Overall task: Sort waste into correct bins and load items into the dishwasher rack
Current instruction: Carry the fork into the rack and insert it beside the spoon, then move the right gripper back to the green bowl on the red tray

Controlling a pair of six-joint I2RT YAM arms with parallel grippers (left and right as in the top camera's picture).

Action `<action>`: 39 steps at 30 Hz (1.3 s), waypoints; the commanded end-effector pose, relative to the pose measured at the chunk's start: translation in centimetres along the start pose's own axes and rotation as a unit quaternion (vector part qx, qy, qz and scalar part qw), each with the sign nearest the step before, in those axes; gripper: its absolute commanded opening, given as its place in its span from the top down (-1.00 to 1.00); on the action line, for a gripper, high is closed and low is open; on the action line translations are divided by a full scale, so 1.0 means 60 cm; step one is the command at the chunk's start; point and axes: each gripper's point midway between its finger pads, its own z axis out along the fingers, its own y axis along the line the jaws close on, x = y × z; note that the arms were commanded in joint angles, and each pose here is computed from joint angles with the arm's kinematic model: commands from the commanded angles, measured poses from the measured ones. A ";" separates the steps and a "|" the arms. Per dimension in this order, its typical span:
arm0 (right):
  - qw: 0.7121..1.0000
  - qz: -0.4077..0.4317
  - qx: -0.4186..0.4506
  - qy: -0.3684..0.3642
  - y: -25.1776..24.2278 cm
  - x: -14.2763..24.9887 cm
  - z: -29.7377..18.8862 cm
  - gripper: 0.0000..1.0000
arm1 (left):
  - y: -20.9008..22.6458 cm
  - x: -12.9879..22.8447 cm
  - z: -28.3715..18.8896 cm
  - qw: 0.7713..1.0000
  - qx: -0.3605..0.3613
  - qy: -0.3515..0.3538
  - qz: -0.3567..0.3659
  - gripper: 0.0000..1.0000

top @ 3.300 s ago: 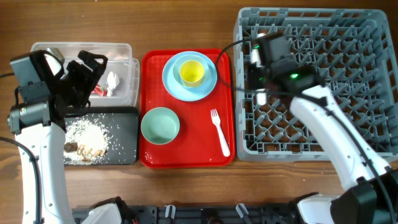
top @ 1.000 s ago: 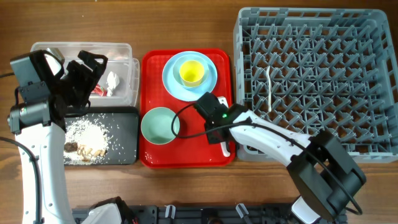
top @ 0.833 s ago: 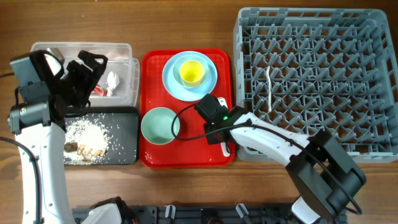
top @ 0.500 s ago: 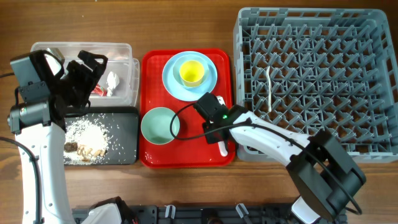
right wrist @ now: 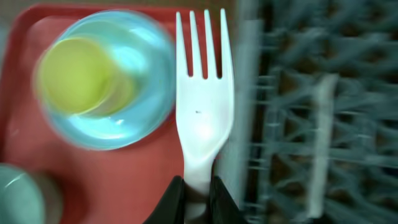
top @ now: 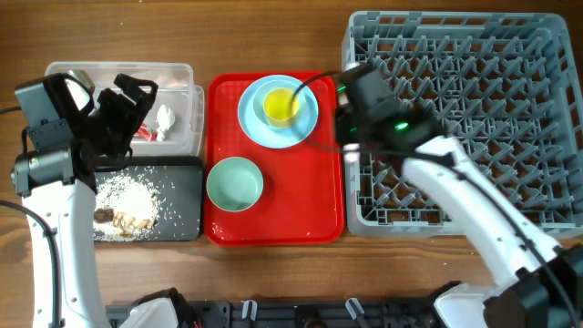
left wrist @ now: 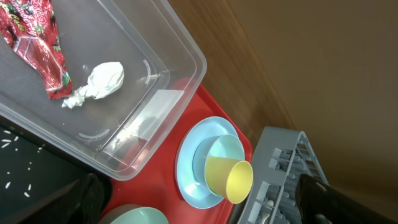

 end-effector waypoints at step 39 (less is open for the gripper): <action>0.994 0.034 0.003 0.108 -0.127 0.055 0.077 0.38 | -0.006 -0.004 -0.004 1.000 0.007 -0.002 0.003 -1.00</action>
